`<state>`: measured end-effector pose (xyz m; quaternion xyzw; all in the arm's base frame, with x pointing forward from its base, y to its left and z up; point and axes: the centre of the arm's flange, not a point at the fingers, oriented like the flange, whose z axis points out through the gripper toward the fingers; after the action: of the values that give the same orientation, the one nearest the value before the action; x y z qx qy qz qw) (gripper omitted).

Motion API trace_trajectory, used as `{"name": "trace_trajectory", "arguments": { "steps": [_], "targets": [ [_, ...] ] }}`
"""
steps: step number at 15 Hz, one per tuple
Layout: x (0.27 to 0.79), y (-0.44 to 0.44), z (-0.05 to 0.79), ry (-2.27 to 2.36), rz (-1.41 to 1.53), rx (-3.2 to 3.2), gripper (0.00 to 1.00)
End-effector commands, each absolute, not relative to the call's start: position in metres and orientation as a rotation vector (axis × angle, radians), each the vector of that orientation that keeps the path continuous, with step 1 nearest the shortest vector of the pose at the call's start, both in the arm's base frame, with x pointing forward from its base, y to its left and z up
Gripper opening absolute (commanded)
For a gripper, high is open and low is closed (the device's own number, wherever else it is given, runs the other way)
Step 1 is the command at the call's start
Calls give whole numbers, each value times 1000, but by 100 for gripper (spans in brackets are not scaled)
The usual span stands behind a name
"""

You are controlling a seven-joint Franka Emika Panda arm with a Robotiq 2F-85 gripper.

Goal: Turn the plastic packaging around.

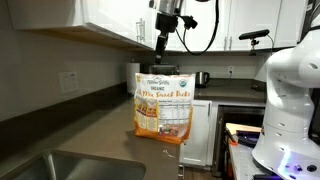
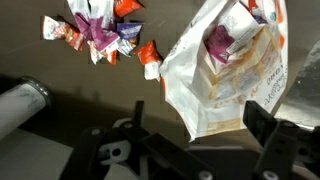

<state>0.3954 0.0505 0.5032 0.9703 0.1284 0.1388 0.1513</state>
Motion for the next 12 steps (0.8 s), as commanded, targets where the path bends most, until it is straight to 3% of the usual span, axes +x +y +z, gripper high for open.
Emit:
{"name": "trace_trajectory", "arguments": {
  "steps": [1, 12],
  "targets": [
    [381, 36, 514, 240, 275, 2741, 100],
    [343, -3, 483, -50, -162, 2952, 100]
  ]
}}
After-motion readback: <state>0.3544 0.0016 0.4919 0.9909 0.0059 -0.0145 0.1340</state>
